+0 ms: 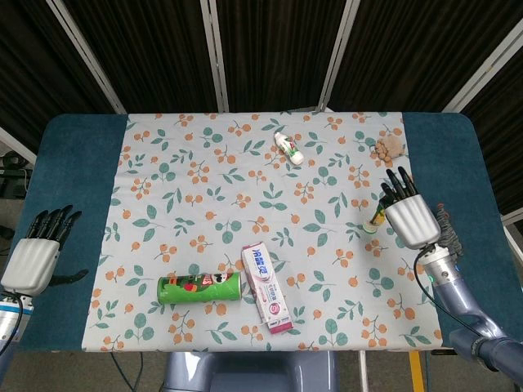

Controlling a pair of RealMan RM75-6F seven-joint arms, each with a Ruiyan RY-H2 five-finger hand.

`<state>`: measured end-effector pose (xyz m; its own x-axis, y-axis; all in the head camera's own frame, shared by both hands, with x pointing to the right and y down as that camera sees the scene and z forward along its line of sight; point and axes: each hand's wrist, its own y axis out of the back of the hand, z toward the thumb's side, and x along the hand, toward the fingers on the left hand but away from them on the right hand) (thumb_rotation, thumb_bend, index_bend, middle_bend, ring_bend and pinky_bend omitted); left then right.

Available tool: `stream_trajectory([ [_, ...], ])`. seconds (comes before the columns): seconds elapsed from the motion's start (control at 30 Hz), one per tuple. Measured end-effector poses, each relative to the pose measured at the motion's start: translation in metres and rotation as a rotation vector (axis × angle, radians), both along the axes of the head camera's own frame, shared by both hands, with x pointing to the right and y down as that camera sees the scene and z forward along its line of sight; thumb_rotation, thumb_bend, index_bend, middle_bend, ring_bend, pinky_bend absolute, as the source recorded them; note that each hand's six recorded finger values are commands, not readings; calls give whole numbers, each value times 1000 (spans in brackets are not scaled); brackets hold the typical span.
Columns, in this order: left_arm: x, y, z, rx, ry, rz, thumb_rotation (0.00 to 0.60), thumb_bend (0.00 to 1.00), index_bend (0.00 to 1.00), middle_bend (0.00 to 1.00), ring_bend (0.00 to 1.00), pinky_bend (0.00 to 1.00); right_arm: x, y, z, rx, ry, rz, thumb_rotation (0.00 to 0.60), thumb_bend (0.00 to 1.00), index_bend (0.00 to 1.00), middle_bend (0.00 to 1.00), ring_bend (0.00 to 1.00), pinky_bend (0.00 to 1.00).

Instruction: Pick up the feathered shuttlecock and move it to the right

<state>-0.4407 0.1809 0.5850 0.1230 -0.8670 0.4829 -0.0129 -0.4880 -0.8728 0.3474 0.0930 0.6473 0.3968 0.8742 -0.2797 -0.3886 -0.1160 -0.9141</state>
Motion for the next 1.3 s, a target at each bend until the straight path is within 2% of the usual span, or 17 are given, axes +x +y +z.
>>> stream_trajectory([
  [0.3,-1,1,-1,2,0,-3,527,107,58,0,0,0,-11,26,22,-85,32,-70,600,390,654,245,29,0],
  [0.6,-2,1,-1,3,0,-6,527,107,58,0,0,0,-13,28,24,-92,30,-70,600,388,651,246,29,0],
  [0.9,-2,1,-1,2,0,-6,529,107,58,0,0,0,-12,29,22,-90,27,-69,600,385,584,241,15,0],
  [1.0,-3,1,-1,2,0,-6,525,107,58,0,0,0,-12,31,20,-89,31,-74,600,363,527,209,1,0],
  [1.2,-3,2,-1,1,0,-7,529,108,58,0,0,0,-11,35,16,-88,34,-74,600,311,299,119,0,0],
  [1.3,-3,2,-1,1,0,-7,529,106,58,0,0,0,-10,38,12,-81,44,-73,600,300,229,83,0,0],
])
